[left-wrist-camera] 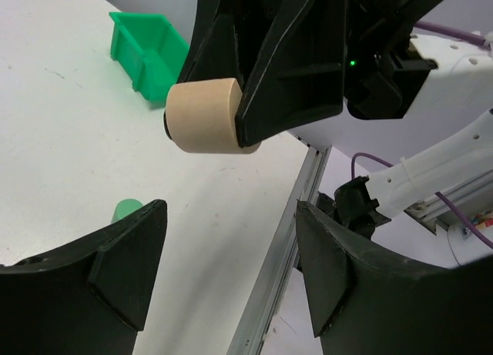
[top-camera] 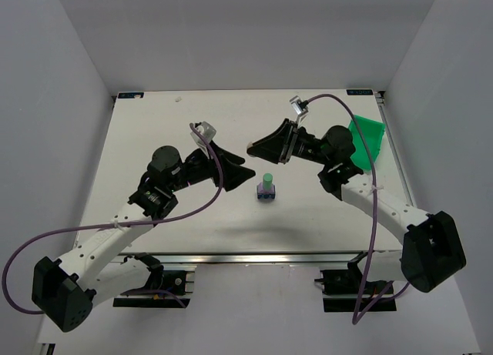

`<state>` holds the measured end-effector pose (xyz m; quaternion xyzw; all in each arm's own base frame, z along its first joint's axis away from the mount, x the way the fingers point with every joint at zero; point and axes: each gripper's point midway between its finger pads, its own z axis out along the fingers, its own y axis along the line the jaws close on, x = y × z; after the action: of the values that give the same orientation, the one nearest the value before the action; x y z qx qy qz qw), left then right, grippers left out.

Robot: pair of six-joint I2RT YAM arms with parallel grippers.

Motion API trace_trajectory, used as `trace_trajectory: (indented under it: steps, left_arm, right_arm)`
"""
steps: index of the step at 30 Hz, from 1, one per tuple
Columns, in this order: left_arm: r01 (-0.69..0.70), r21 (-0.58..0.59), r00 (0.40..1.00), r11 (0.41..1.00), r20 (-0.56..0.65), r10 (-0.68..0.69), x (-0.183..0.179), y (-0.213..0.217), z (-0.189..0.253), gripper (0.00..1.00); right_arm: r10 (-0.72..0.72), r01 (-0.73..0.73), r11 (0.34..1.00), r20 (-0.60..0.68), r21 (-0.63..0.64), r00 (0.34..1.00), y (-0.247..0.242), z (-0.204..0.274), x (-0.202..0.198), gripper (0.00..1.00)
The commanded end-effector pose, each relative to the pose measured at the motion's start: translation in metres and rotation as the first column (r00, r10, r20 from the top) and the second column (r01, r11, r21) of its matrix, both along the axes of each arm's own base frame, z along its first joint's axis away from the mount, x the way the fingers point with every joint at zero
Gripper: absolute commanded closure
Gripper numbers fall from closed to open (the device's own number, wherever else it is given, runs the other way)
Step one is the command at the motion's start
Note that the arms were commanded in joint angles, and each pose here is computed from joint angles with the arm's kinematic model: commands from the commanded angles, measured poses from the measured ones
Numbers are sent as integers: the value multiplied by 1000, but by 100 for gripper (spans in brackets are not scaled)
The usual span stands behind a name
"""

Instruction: Build the wood block tower

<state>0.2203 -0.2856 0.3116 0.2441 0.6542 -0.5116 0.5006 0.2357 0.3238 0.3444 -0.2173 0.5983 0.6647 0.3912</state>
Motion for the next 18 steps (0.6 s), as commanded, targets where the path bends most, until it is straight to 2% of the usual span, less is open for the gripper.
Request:
trace_trajectory:
  steps: [1, 5, 8, 11, 18]
  left_arm:
    - [-30, -61, 999, 998, -12, 30, 5, -1, 10, 23]
    - [-69, -127, 997, 990, -40, 65, 14, -2, 20, 24]
    - [-75, -157, 997, 985, -46, 69, 16, -4, 23, 31]
    - [-108, -160, 994, 981, -51, 101, 22, -2, 22, 32]
    - [-235, -137, 970, 962, -89, 224, 43, 6, 13, 42]
  right_arm:
    - [-61, 61, 996, -4, 64, 998, -1, 17, -2, 69]
    - [-97, 98, 991, -15, 95, 995, 0, 18, -4, 68]
    - [-123, 127, 986, -44, 104, 991, 2, 15, -4, 66]
    - [-124, 130, 984, -60, 121, 991, 4, 18, -5, 66]
    - [-132, 140, 982, -70, 129, 989, 11, 22, -9, 63]
